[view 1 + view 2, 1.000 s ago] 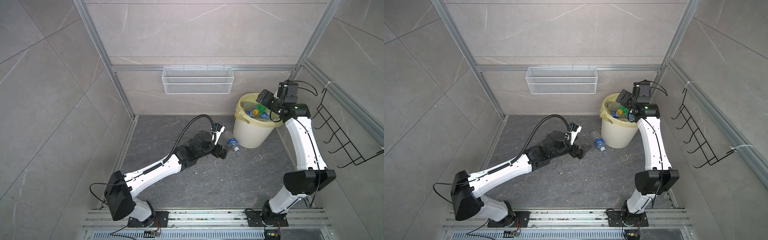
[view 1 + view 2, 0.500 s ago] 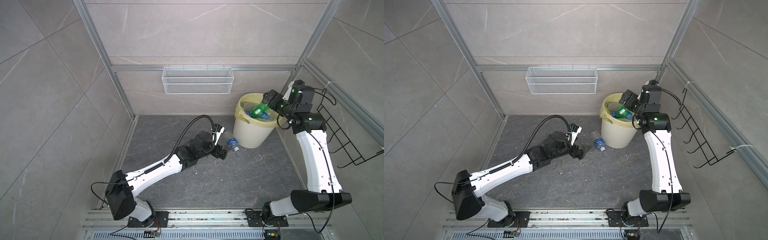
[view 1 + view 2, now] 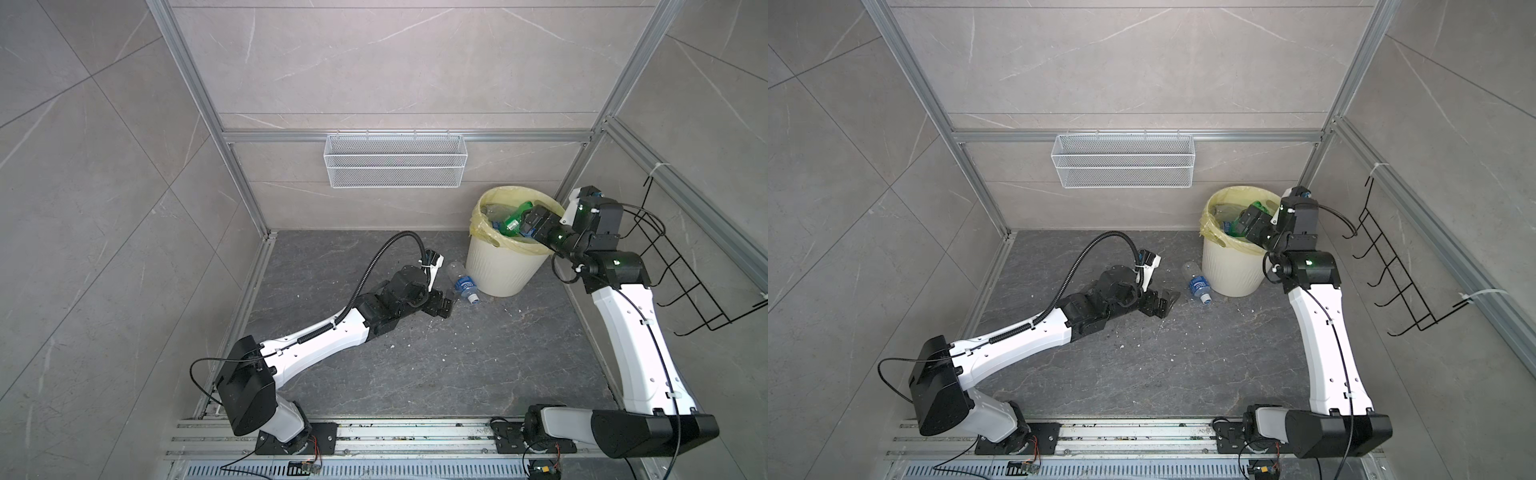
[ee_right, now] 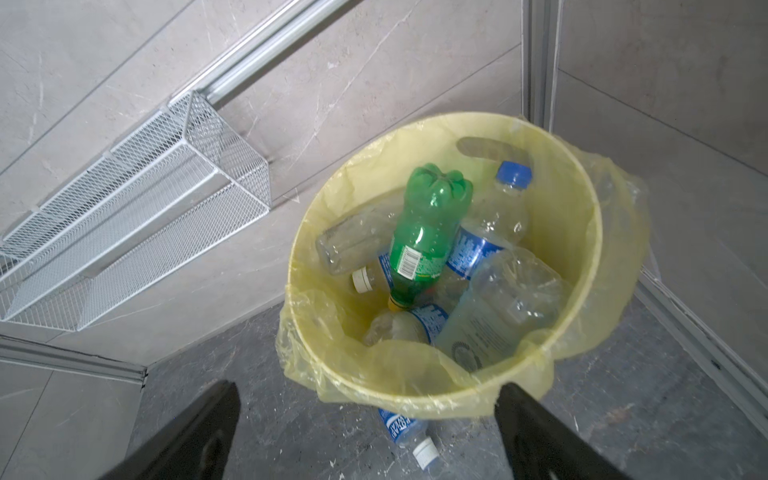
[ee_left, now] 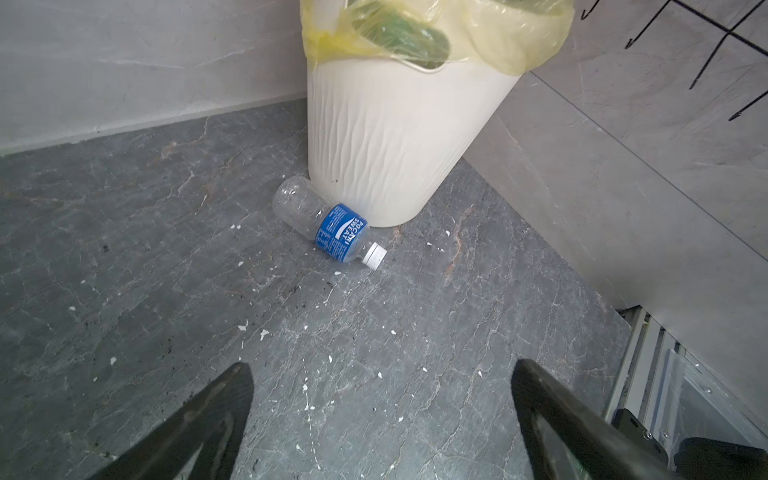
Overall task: Throw the plastic bottles in the bin
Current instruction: 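Withdraw the right gripper from the bin toward the blue-labelled bottle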
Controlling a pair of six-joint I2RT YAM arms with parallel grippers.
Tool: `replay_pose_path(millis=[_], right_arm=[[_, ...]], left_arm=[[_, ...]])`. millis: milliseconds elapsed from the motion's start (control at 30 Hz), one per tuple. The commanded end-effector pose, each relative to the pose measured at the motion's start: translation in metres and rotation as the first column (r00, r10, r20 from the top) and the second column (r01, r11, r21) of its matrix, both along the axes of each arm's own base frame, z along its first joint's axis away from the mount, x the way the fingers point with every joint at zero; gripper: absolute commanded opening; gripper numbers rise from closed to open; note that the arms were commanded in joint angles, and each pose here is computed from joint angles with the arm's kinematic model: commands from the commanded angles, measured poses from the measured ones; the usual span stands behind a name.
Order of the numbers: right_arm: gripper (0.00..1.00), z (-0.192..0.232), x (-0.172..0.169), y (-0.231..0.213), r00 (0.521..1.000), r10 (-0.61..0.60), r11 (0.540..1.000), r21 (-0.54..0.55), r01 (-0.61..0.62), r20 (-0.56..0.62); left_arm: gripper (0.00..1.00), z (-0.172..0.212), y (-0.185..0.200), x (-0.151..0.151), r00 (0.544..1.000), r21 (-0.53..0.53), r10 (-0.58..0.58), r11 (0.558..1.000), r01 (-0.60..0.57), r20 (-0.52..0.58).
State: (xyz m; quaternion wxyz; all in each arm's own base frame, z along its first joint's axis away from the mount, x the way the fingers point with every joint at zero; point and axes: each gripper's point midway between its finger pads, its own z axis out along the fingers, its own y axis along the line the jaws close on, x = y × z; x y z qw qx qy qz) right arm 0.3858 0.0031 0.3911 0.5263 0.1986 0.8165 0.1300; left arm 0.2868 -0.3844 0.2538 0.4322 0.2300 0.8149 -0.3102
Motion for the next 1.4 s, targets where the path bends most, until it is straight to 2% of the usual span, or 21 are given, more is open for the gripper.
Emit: replay_pose_path(millis=[0,333,467,667,833,1000,1367], right_arm=[[1.00,-0.016,-0.015,0.009,1.000,0.018,1.000,0.017,-0.018,-0.008],[1.00,-0.115,-0.047,0.016,0.981,0.034,0.999,-0.006,-0.036,-0.192],[1.00,-0.155,-0.056,0.020,0.966,0.054,0.999,0.019,-0.051,-0.251],[1.00,-0.220,-0.057,0.040,0.936,0.119,0.988,0.135,-0.078,-0.332],[1.00,-0.261,-0.050,0.053,0.913,0.122,0.990,0.107,-0.087,-0.390],[0.99,-0.278,-0.035,0.071,0.909,0.132,0.991,0.064,-0.115,-0.396],[1.00,-0.277,0.006,0.097,0.913,0.111,0.981,-0.101,-0.163,-0.392]], left_arm=[[1.00,-0.001,-0.001,0.012,0.997,-0.102,0.037,0.994,-0.043,-0.065],[1.00,-0.048,-0.024,0.033,0.953,-0.186,0.018,0.979,-0.078,-0.303],[1.00,-0.061,-0.038,0.043,0.916,-0.276,-0.019,0.956,-0.101,-0.402],[1.00,-0.084,-0.052,0.054,0.870,-0.314,-0.036,0.939,-0.139,-0.492],[1.00,-0.097,-0.047,0.060,0.846,-0.329,-0.030,0.928,-0.175,-0.533],[1.00,-0.105,-0.034,0.062,0.839,-0.316,-0.008,0.928,-0.196,-0.544],[1.00,-0.116,0.012,0.070,0.827,-0.308,0.058,0.912,-0.272,-0.559]])
